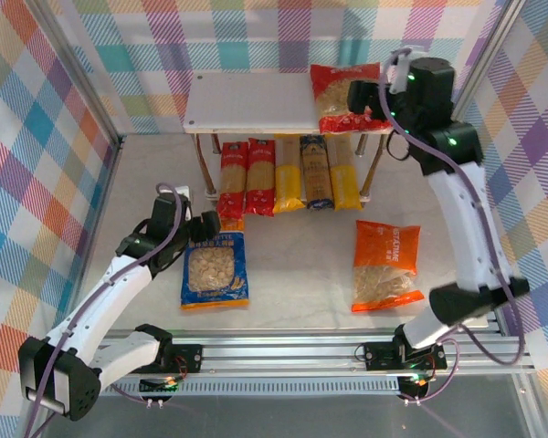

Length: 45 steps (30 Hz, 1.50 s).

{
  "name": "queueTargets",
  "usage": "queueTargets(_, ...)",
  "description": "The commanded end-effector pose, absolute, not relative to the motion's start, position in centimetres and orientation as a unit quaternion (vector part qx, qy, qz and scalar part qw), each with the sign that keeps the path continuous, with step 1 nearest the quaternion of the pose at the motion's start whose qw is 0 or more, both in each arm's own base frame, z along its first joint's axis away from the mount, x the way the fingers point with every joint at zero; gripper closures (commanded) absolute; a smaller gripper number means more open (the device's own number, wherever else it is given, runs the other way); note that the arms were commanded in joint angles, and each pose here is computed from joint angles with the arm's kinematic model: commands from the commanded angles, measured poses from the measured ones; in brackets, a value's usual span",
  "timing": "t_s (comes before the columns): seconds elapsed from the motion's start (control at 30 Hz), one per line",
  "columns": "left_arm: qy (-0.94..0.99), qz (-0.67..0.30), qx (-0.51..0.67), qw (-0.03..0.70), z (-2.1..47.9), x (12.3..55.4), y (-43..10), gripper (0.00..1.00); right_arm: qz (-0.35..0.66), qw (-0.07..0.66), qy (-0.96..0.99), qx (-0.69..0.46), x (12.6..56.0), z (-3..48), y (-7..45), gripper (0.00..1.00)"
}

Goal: Place and organize the pasta boxes and bags onto the shelf

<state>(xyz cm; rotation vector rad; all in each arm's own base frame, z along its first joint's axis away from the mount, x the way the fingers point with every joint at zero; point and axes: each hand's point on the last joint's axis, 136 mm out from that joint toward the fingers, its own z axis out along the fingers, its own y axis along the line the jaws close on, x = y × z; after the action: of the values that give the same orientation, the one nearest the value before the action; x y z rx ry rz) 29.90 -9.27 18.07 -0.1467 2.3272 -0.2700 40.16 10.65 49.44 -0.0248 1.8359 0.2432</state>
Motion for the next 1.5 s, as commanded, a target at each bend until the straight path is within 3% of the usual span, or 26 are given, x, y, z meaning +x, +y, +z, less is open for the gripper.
queueTargets(0.0,0.922,-0.088,-0.065,0.372,16.9,28.2,-9.1,0.18,0.132,0.621,0.771,-0.054,35.8,51.3,11.6,0.0)
queueTargets(0.3,0.954,-0.044,-0.085,0.283,10.5,24.3,-9.2,0.16,0.159,0.515,0.813,-0.221,26.4,39.6,22.0,0.01)
queueTargets(0.5,0.962,-0.046,-0.102,0.25,7.4,24.1,-9.9,0.13,0.206,0.429,0.836,-0.275,22.0,33.1,26.5,0.0)
queueTargets(0.9,0.964,-0.038,-0.101,0.245,5.5,26.8,-11.5,0.09,0.192,0.395,0.856,-0.274,20.8,29.3,26.7,0.01)
queueTargets(1.13,0.974,-0.035,-0.099,0.201,2.1,26.4,-12.2,0.08,0.182,0.392,0.859,-0.274,20.9,28.6,26.4,0.01)
queueTargets(1.27,0.978,-0.038,-0.093,0.182,0.8,25.7,-12.3,0.15,0.179,0.387,0.862,-0.274,20.8,28.2,26.3,0.01)
queueTargets(1.47,0.985,-0.05,-0.073,0.149,-0.6,24.5,-12.8,0.36,0.184,0.386,0.861,-0.277,20.8,28.2,26.6,0.01)
